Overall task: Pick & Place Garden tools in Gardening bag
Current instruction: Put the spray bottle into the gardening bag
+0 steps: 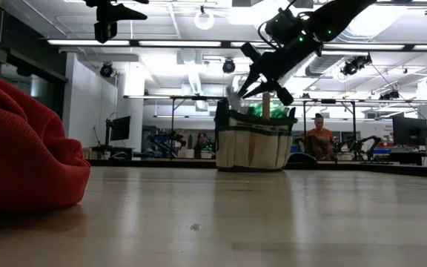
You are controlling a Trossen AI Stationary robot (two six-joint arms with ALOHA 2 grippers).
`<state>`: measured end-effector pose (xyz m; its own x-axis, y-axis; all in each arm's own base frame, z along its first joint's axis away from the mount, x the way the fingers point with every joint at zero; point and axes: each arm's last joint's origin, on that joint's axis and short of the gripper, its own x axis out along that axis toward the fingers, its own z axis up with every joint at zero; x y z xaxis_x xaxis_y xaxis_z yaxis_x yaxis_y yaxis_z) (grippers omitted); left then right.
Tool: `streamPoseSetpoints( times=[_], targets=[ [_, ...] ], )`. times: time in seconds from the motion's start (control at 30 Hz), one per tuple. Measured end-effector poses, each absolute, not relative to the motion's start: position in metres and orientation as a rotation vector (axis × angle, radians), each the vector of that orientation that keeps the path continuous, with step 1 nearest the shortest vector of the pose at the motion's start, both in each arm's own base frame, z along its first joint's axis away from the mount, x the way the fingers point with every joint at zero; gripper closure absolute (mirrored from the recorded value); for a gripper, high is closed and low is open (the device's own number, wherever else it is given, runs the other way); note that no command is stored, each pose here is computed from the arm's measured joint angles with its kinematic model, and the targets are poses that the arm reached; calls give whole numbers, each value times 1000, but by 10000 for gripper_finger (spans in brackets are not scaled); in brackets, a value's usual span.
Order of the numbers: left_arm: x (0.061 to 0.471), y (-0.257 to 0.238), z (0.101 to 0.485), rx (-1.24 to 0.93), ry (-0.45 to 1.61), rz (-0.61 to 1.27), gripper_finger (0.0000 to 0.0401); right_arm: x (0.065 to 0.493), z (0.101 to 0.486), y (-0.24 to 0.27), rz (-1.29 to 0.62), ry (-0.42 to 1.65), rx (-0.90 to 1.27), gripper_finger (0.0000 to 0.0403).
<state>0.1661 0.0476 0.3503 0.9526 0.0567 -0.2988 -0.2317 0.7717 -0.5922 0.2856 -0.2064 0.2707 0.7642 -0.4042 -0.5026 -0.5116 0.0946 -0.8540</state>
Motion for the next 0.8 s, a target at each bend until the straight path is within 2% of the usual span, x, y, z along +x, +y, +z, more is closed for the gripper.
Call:
streamPoseSetpoints(
  times=[0.2, 0.43, 0.6, 0.8],
  targets=[
    [166, 48, 350, -683, 272, 160, 274, 285, 270, -207, 59, 773, -1443, 308],
    [166, 48, 350, -683, 271, 159, 274, 284, 271, -209, -67, 833, -1295, 265],
    [166, 48, 350, -683, 271, 159, 274, 286, 275, -211, -256, 867, -1180, 243],
    [166, 48, 350, -683, 272, 159, 274, 288, 281, -209, -506, 869, -980, 248]
  ],
)
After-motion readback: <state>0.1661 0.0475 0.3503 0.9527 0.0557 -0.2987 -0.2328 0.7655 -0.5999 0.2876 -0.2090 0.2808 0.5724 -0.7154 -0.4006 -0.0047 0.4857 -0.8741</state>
